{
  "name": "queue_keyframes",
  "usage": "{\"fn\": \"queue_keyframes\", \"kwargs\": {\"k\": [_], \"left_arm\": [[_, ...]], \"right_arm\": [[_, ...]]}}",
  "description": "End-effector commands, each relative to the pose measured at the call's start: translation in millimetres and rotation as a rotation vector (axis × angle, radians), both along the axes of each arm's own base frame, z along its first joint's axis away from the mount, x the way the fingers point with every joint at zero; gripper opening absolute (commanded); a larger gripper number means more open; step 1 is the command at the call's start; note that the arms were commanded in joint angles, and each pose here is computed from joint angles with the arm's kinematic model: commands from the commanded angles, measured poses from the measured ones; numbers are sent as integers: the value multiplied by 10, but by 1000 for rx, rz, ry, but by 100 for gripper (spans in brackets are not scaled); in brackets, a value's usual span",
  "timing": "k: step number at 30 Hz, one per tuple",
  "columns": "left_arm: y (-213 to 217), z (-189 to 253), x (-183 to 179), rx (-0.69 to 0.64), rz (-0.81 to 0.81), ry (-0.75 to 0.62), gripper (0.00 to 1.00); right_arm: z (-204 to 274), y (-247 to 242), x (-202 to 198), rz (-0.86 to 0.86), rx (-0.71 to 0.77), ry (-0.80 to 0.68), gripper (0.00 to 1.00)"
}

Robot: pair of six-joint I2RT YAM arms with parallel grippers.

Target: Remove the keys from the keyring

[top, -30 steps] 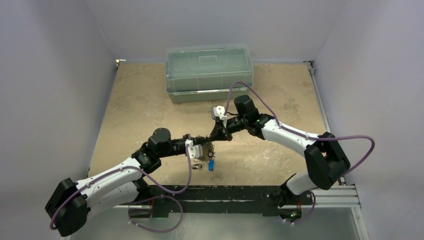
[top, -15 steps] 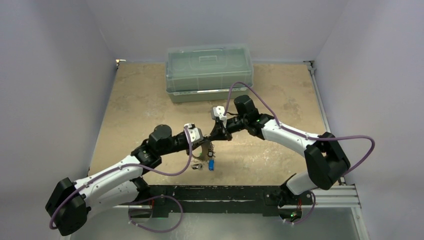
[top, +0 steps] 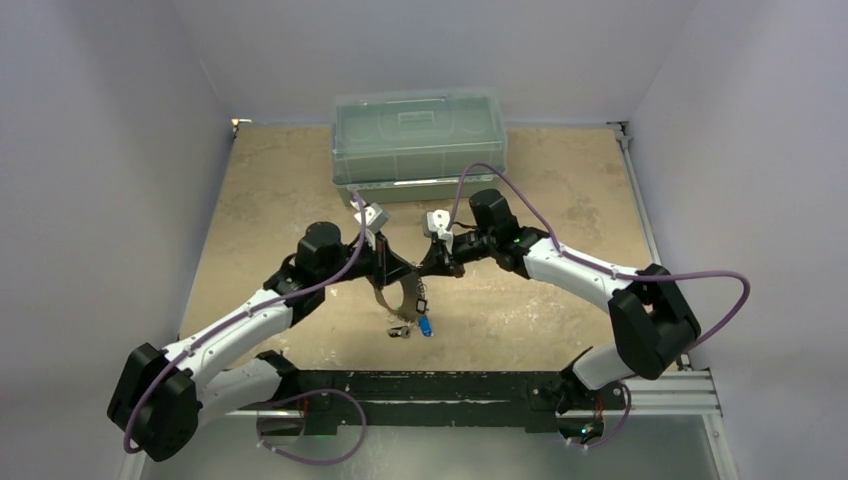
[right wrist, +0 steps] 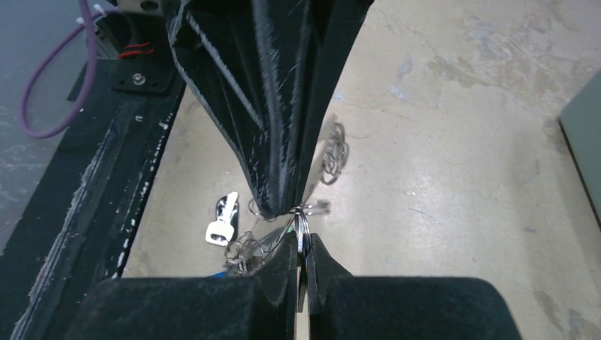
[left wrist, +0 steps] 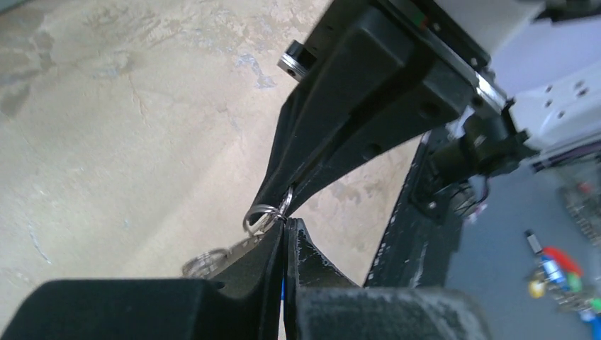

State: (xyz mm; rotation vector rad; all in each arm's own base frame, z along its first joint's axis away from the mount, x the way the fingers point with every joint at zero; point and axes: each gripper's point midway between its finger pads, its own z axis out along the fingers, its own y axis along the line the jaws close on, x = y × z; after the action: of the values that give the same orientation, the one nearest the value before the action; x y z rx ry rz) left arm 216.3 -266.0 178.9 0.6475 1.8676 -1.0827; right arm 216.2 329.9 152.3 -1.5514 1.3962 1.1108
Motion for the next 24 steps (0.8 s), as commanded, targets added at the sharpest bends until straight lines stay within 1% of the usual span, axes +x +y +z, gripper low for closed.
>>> {"fn": "queue_keyframes", "kwargs": {"k": [1, 7, 10, 11, 12, 14, 17, 24], "left_arm": [[137, 158, 344, -126, 174, 153, 0], [64, 176, 278, -180, 124, 214, 0], [25, 250, 203, -194, 55, 165, 0], [29, 261, 193, -186, 39, 131, 0], [24, 282, 166, -185, 12, 89, 7], [31, 305, 114, -166, -39, -1, 16], [72, 333, 46, -133, -90, -144, 25], [168, 209, -149, -15, -227, -402, 27]], "right_arm": [[167, 41, -223, 97, 57, 7, 0], [157, 34, -228, 93, 56, 10, 0], [155, 34, -228, 92, 57, 10, 0], [158, 37, -229, 92, 59, 12, 0], [157, 38, -227, 91, 59, 14, 0], [157, 37, -230, 89, 58, 19, 0], [152, 35, -234, 89, 57, 22, 0], [134, 27, -239, 84, 52, 32, 0]]}}
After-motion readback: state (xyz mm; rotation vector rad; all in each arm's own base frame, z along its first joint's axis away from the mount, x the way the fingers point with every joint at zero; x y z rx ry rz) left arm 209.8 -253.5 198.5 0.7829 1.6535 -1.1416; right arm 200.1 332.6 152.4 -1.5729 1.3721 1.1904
